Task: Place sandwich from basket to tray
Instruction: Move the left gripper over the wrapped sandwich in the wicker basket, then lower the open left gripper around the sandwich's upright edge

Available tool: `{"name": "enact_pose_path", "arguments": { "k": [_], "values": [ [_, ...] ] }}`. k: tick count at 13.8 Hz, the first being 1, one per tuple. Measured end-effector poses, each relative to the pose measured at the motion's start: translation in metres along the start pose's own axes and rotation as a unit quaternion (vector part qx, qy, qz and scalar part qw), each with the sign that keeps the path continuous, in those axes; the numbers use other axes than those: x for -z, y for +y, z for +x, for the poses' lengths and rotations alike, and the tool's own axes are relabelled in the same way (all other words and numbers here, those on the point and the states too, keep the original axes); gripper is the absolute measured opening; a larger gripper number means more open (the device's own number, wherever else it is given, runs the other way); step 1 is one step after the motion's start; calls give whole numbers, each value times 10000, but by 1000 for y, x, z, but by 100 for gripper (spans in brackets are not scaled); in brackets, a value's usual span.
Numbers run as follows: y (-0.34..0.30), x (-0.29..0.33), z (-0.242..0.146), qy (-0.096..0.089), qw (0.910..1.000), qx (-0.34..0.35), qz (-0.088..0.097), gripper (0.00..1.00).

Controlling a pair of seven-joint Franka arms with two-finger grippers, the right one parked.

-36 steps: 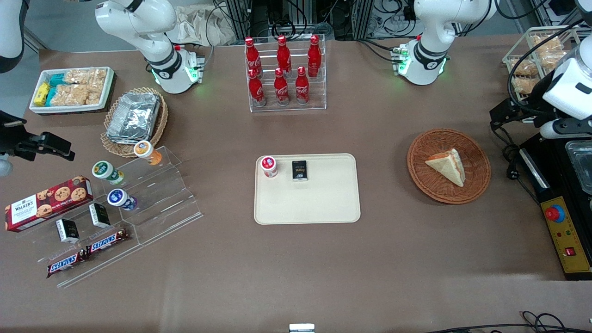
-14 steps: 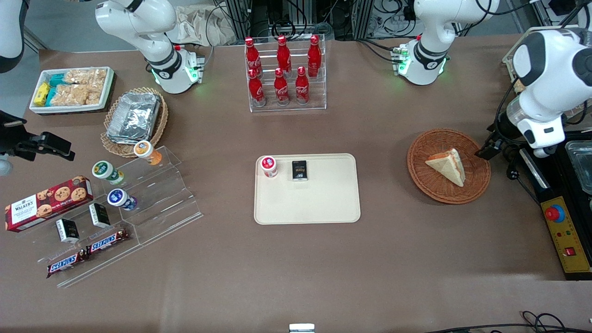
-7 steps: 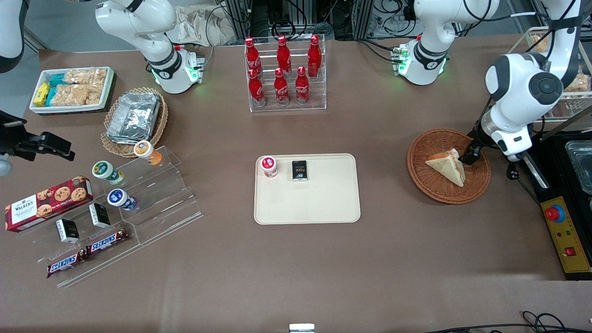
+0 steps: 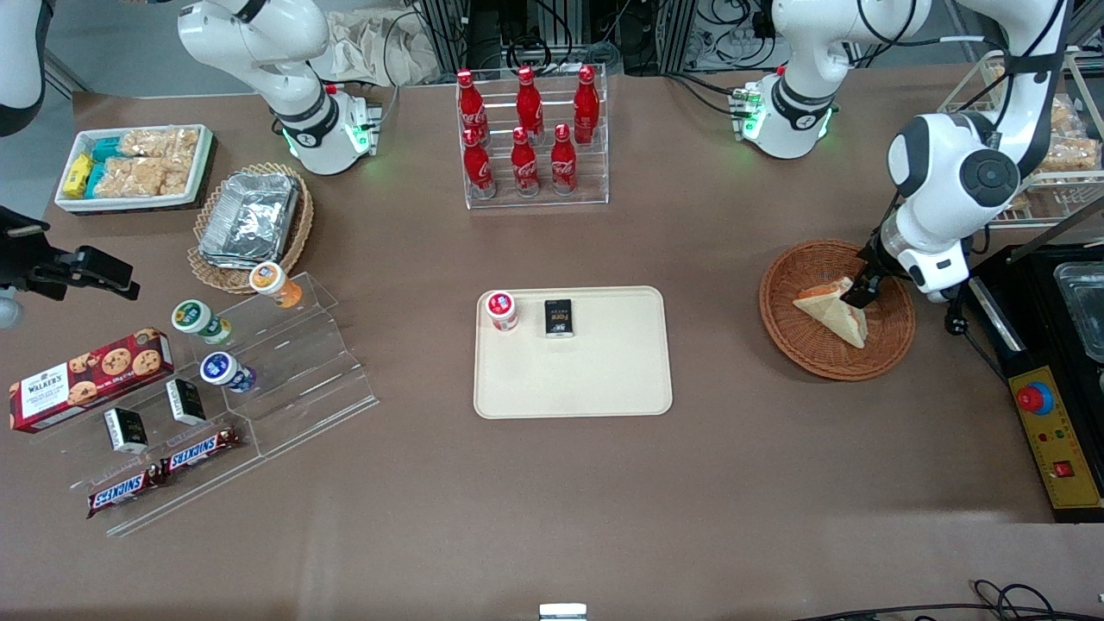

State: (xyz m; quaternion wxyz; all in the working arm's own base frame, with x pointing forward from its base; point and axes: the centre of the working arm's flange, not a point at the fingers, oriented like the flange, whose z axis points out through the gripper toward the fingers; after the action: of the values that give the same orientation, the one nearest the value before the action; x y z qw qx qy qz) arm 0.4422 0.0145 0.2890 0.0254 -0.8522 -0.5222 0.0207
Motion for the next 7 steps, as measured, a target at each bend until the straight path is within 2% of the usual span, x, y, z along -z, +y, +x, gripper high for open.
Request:
{"name": "enact_pose_path", "arguments": {
  "k": [7],
  "values": [
    [-4,-29,-3,39,10000,-42,-29,100]
  ]
}}
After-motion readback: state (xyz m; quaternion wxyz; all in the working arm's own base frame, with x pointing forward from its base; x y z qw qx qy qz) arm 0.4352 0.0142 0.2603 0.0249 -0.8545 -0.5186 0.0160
